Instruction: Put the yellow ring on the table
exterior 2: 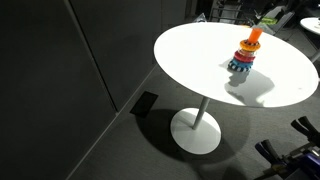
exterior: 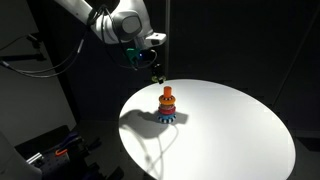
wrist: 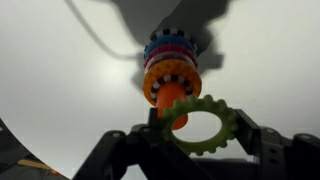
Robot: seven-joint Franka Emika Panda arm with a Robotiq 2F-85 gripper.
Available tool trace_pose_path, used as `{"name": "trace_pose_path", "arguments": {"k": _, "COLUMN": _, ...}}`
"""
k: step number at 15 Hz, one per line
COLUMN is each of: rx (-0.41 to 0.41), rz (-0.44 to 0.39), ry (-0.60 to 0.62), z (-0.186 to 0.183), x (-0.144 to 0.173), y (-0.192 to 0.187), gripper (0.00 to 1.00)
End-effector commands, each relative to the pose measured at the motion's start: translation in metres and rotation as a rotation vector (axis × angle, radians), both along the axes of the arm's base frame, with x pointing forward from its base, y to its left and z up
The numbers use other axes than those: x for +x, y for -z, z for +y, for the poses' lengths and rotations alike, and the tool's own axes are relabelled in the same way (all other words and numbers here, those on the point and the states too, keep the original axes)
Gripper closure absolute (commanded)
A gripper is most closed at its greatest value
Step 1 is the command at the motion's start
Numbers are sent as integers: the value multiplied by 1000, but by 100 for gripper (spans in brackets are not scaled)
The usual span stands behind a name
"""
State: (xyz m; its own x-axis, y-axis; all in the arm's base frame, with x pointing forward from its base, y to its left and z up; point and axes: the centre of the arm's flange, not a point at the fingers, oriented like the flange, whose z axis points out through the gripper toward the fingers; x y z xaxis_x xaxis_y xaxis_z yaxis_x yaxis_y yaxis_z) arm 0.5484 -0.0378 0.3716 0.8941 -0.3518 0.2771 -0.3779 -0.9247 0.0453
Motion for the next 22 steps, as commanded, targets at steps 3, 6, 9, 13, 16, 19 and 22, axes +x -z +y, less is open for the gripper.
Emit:
{"name": "trace_pose_path", "arguments": {"k": 3, "rx": 68, "rz": 47, "ry": -73, "z": 12, "x": -27, "y": 12, "gripper": 51}}
{"name": "trace_pose_path", "arguments": {"k": 6, "rx": 97, "rz": 83, "ry": -102, "z": 27, "x": -33, "y": 31, "gripper": 51}}
{"name": "trace_pose_path", "arguments": {"k": 9, "rx": 99, "rz": 121, "ry": -111, "z": 37, "x": -37, "y": 49, "gripper": 51}}
{"name": "trace_pose_path", "arguments": {"k": 13, "rx": 90, "rz": 169, "ry": -110, "z": 41, "x": -39, "y": 77, "gripper": 51}}
{"name": "trace_pose_path", "arguments": {"k": 16, "rx": 81, "rz": 196, "ry": -103, "z": 39, "x": -38, "y": 100, "gripper": 51}}
{"name": "trace_pose_path", "arguments": {"k": 19, "rx": 73, "rz": 207, "ry": -98, "z": 39, "x": -35, "y": 124, "gripper": 51}}
{"name": "trace_pose_path", "arguments": {"k": 22, "rx": 62, "rz": 211, "ry": -95, "z": 37, "x": -32, "y": 145, "gripper": 51}}
